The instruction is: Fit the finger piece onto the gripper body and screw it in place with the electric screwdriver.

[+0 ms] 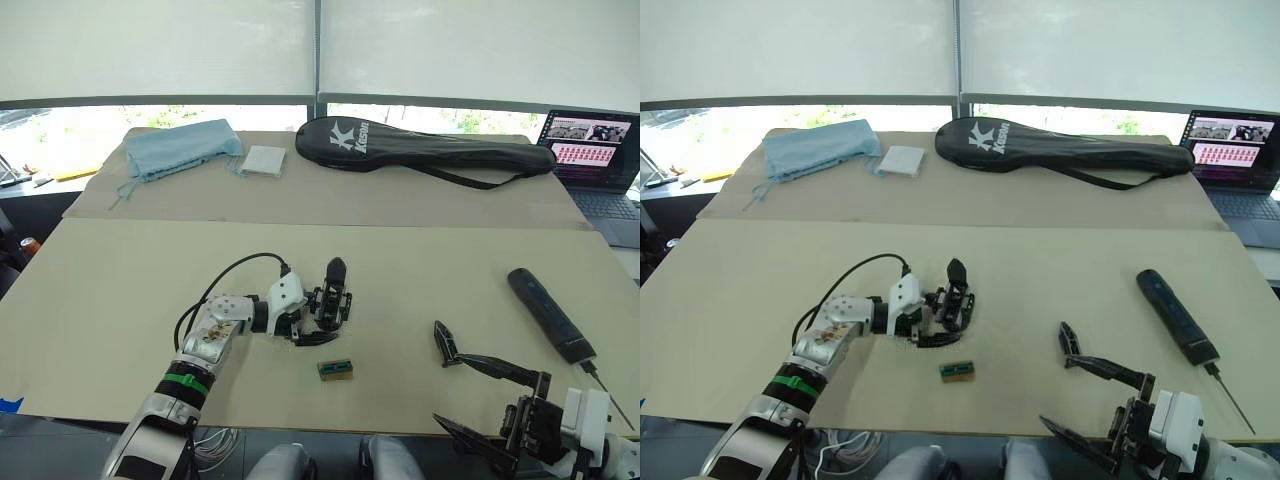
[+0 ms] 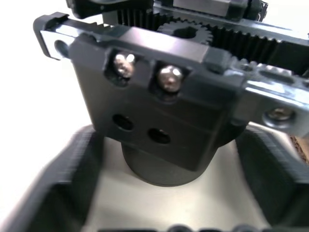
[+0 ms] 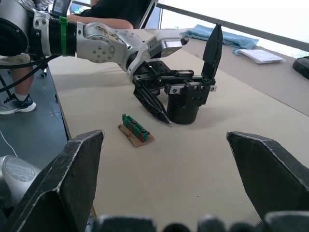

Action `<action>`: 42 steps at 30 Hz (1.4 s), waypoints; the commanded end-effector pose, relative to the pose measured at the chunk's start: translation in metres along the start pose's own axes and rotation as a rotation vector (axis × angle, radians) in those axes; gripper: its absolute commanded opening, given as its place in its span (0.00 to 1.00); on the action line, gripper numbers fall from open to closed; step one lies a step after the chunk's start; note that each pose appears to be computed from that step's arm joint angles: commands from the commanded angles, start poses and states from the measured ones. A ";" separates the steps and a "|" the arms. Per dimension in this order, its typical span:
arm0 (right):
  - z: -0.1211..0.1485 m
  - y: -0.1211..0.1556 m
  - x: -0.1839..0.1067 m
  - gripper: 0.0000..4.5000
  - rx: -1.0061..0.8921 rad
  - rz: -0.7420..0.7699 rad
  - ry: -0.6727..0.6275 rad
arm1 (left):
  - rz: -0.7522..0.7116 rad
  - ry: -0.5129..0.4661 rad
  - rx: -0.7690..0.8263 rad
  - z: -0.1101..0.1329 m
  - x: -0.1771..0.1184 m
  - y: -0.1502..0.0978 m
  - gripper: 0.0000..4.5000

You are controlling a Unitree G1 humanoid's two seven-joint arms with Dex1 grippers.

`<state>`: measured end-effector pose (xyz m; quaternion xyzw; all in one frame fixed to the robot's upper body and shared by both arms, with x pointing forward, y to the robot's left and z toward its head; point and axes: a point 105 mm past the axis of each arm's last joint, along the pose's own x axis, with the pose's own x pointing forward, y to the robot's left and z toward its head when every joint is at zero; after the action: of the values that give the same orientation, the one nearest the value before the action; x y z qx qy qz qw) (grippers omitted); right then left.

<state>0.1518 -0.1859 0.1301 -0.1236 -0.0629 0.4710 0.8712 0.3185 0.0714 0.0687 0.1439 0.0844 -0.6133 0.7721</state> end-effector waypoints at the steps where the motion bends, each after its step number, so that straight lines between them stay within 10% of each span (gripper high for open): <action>1: 0.012 -0.006 -0.006 1.00 -0.010 -0.025 -0.011 | 0.038 0.015 -0.058 -0.005 -0.022 0.006 0.98; 10: 0.010 -0.004 -0.032 1.00 0.079 -0.183 0.072 | 0.035 0.001 0.007 -0.001 -0.113 0.008 0.98; 16: -0.006 0.000 -0.054 1.00 0.182 -0.358 0.263 | 0.113 -0.176 0.057 0.045 -0.137 0.005 0.98; 42: 0.001 -0.086 0.002 1.00 0.650 -0.386 0.962 | -0.049 -0.271 0.053 0.083 -0.097 -0.046 0.98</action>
<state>0.2191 -0.2253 0.1591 -0.0627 0.4504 0.2201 0.8630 0.2519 0.1295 0.1644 0.0604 -0.0186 -0.6385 0.7670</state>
